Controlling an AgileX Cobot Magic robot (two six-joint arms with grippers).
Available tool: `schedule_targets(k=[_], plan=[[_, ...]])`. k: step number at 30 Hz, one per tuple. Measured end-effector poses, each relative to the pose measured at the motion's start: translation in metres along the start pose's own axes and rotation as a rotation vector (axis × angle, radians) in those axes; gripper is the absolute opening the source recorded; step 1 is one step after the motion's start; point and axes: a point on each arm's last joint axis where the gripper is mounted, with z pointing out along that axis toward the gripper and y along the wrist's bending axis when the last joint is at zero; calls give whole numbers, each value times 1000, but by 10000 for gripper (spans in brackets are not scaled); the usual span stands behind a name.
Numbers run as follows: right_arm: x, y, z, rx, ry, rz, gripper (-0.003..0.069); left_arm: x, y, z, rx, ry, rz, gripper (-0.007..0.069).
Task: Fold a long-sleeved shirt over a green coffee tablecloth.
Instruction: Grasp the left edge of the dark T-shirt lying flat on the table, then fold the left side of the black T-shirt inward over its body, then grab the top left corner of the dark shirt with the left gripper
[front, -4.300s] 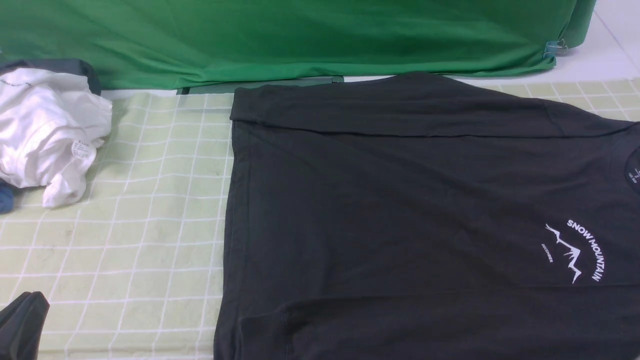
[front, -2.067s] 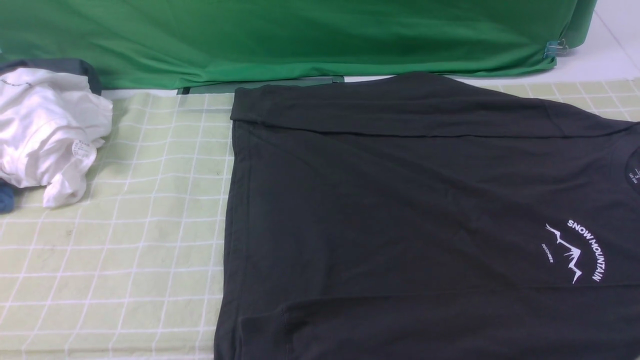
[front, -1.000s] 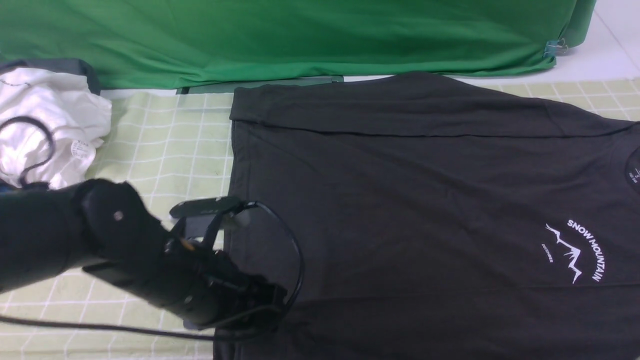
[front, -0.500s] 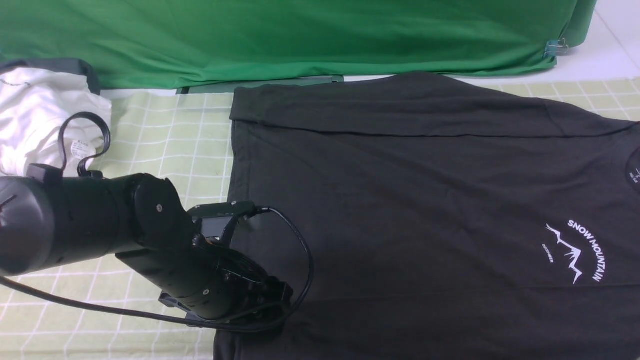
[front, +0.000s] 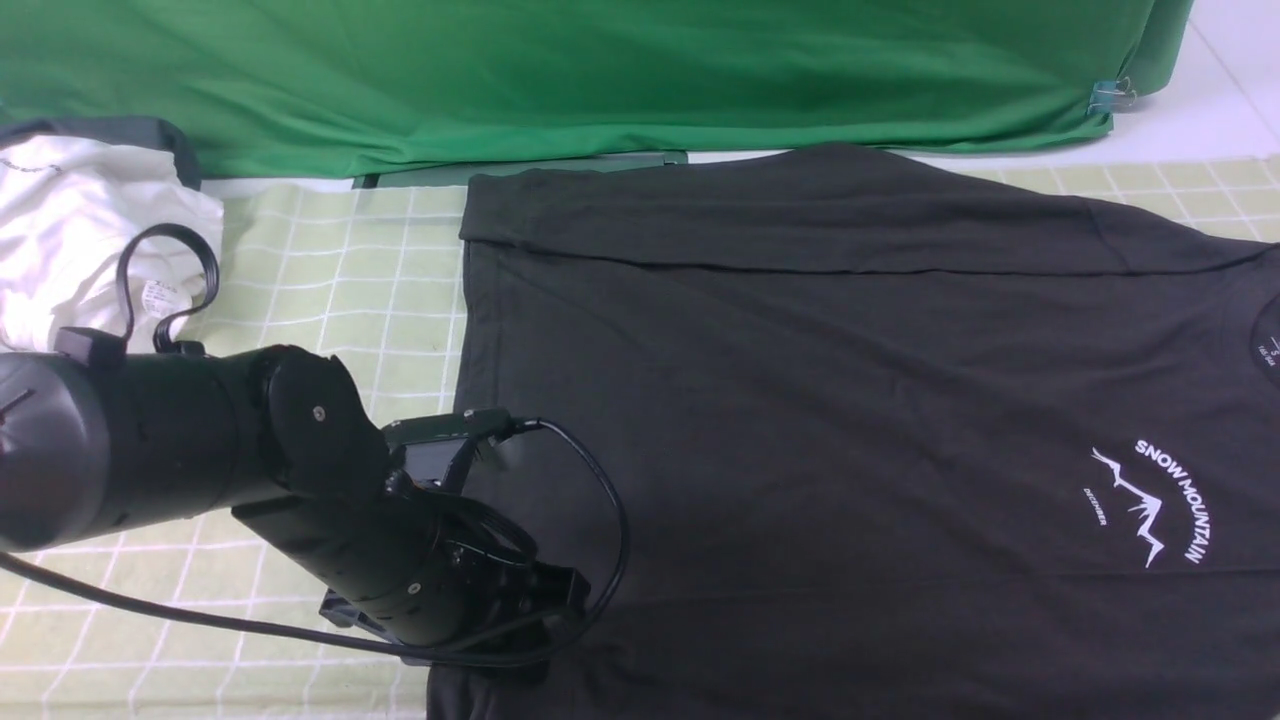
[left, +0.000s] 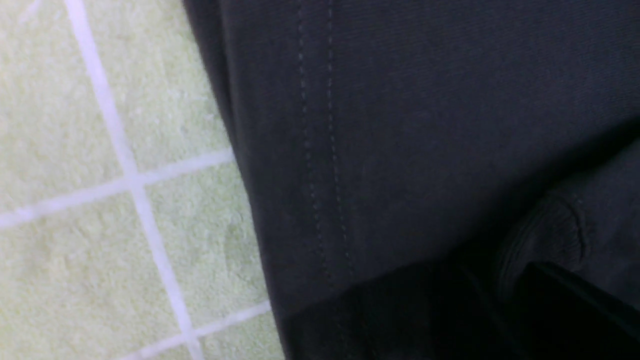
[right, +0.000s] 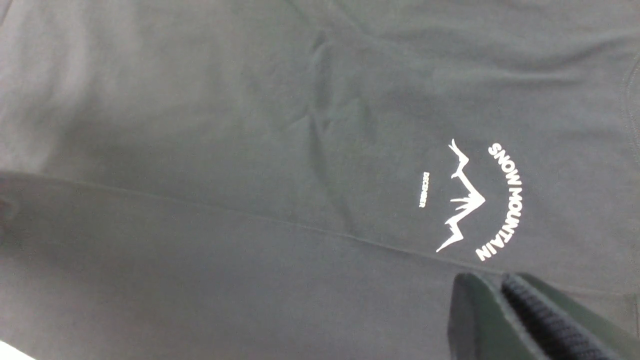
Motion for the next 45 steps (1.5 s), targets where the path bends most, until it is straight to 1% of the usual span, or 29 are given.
schedule_targets(k=[1,2,3,6,9,10,11,12,14,16,19,20,22,25,28,32,35,38,39,41,44,45], plan=[[0,0,0,0,0,0,70,-2,-1,-2,1,2,13,66],[0,0,0,0,0,0,71,-3,-3,-5,7,2,20,43],[0,0,0,0,0,0,72,-5,-5,-9,11,-5,29,37],[0,0,0,0,0,0,77,-15,-15,-28,25,-63,60,34],[0,0,0,0,0,0,81,-36,-31,-62,42,-168,78,34],[0,0,0,0,0,0,81,-35,-30,-62,40,-165,75,34],[0,0,0,0,0,0,84,-45,-37,-75,42,-202,81,34],[0,0,0,0,0,0,86,-55,-43,-86,33,-223,92,34],[0,0,0,0,0,0,90,-67,-45,-94,20,-240,88,34],[0,0,0,0,0,0,95,-88,-47,-102,-6,-273,73,34],[0,0,0,0,0,1,100,-114,-40,-103,-22,-299,33,34],[0,0,0,0,0,1,100,-117,-38,-101,-24,-296,28,34],[0,0,0,0,0,5,104,-140,-28,-98,-32,-311,-7,34],[0,0,0,0,0,7,108,-157,-16,-88,-41,-318,-37,34],[0,0,0,0,0,8,115,-172,-6,-67,-51,-332,-58,34],[0,0,0,0,0,10,120,-181,4,-38,-66,-321,-101,41],[0,0,0,0,0,13,123,-186,12,-20,-77,-318,-160,76],[0,0,0,0,0,18,123,-192,22,-15,-80,-348,-206,156],[0,0,0,0,0,18,123,-192,23,-15,-80,-351,-207,163],[0,0,0,0,0,20,125,-204,32,-26,-73,-414,-243,246],[0,0,0,0,0,22,132,-223,51,-60,-48,-529,-304,346],[0,0,0,1,0,22,132,-227,55,-67,-43,-553,-313,363]])
